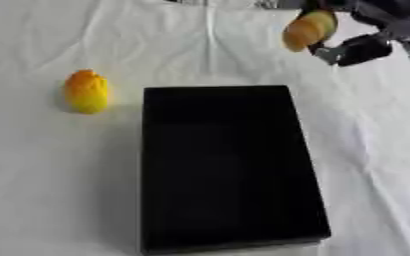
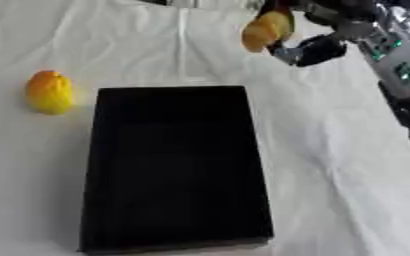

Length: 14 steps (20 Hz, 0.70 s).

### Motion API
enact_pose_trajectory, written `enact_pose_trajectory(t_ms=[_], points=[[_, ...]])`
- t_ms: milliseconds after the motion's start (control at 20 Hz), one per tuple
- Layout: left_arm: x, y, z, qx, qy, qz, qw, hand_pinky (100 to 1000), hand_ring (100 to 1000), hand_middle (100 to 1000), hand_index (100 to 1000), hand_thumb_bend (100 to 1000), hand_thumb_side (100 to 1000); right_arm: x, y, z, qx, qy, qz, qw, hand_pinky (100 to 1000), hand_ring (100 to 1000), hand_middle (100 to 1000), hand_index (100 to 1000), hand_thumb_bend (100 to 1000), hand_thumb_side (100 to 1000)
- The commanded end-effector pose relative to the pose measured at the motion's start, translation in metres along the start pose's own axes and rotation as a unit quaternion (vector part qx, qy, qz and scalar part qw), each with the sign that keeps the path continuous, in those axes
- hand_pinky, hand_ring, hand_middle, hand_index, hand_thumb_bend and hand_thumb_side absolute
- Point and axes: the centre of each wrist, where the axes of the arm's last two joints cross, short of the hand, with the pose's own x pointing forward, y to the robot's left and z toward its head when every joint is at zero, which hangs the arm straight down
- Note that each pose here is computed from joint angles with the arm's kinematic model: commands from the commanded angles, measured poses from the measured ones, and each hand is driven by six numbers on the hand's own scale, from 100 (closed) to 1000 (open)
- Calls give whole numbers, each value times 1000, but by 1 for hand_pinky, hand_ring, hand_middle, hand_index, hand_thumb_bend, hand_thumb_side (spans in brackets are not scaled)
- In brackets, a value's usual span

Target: Pick up objects on the table and place them in the box.

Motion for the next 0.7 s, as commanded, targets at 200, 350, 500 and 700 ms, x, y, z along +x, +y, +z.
enact_pose_trajectory(t_ms=[200, 350, 500, 700], points=[[5, 25, -12, 61, -13, -50, 997, 839, 863, 775, 916, 180, 553, 86, -43, -42, -25, -171, 44, 984, 700, 653, 399, 618, 222, 212], [5, 38, -11, 106, -4, -78, 991, 838, 861, 773, 916, 192, 551, 104, -28, -58, -26, -245, 39, 968, 697, 654, 420, 624, 245, 242], [5, 48, -8, 119, 3, -102, 988, 838, 860, 772, 916, 193, 543, 119, -9, -74, -25, -308, 28, 951, 693, 652, 468, 626, 243, 257], [4, 53, -3, 116, 16, -117, 986, 839, 863, 773, 916, 178, 559, 136, 14, -89, -35, -347, -13, 937, 708, 660, 451, 627, 177, 193]])
